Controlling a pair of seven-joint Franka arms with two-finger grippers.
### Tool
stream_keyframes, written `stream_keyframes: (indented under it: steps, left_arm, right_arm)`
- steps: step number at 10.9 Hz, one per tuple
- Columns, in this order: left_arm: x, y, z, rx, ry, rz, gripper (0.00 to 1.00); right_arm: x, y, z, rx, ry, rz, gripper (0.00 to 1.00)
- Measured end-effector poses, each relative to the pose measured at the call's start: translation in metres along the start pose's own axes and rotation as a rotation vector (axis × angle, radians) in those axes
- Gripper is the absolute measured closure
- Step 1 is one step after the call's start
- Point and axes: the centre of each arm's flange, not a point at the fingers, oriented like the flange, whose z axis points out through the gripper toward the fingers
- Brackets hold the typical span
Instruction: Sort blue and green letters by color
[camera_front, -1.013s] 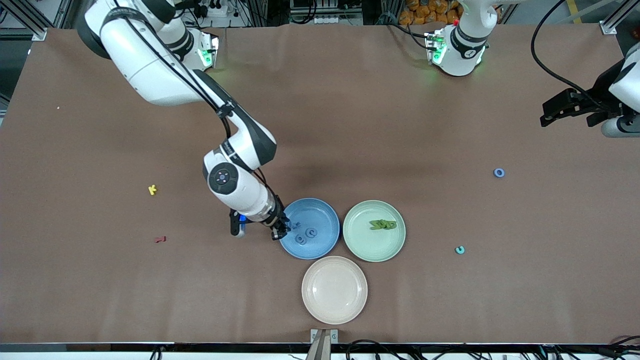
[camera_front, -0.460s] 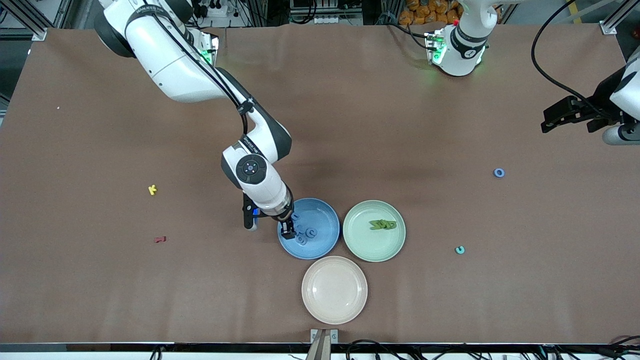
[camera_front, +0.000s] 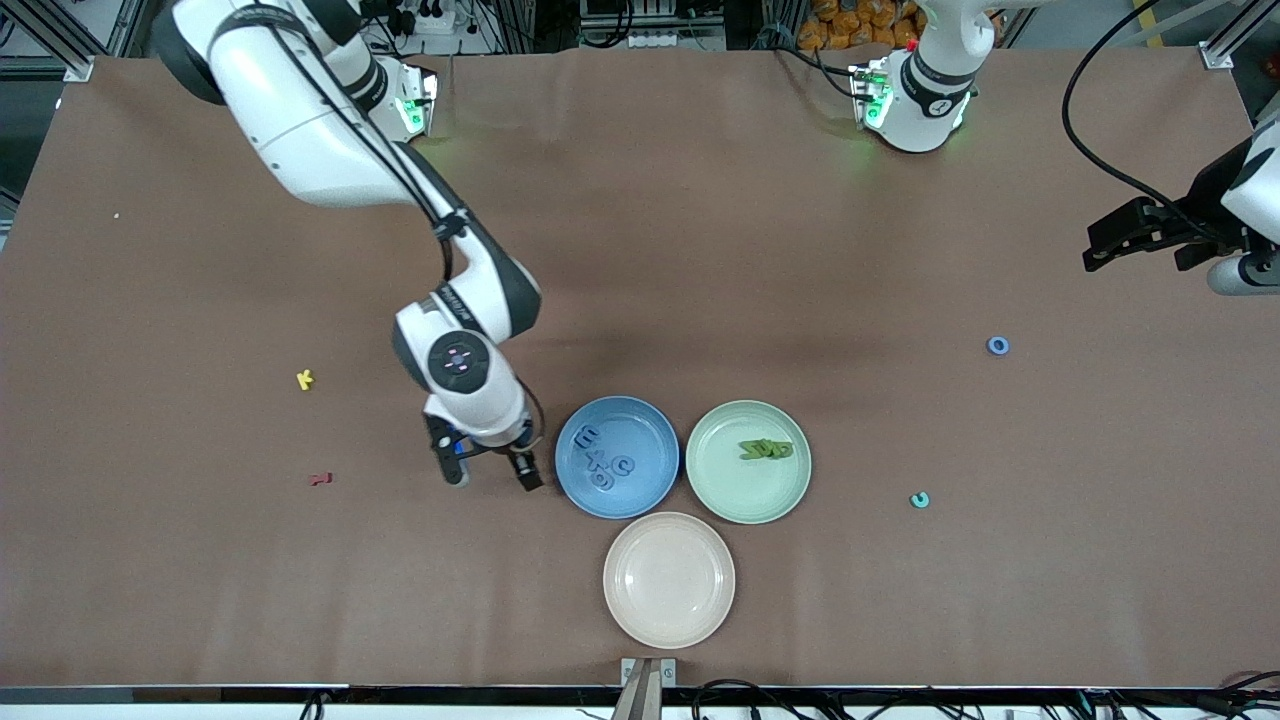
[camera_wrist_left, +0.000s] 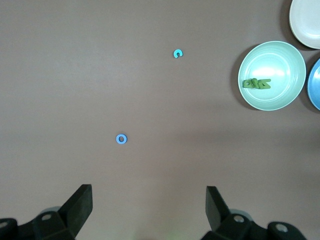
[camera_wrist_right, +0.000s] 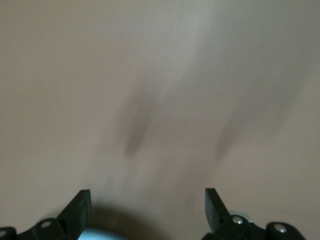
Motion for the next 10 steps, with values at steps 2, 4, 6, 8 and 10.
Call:
stream_keyframes:
  steps: [2, 4, 6, 8, 10]
  left_arm:
    - [0.001, 0.000, 0.000, 0.000, 0.003, -0.001, 0.00]
    - [0.001, -0.001, 0.000, 0.000, 0.004, -0.002, 0.00]
    - [0.001, -0.001, 0.000, -0.001, 0.005, -0.002, 0.00]
    - [0.001, -0.001, 0.000, -0.001, 0.005, -0.002, 0.00]
    - [0.002, -0.001, 0.000, -0.001, 0.006, -0.002, 0.00]
  right_arm:
    - [0.049, 0.029, -0.014, -0.040, 0.013, -0.162, 0.00]
    - [0.097, 0.067, -0.035, -0.077, 0.024, -0.350, 0.00]
    - [0.138, 0.105, -0.057, -0.103, 0.029, -0.507, 0.00]
    - [0.149, 0.128, -0.074, -0.117, 0.036, -0.666, 0.00]
    - [0.153, 0.142, -0.095, -0.110, 0.034, -0.837, 0.00]
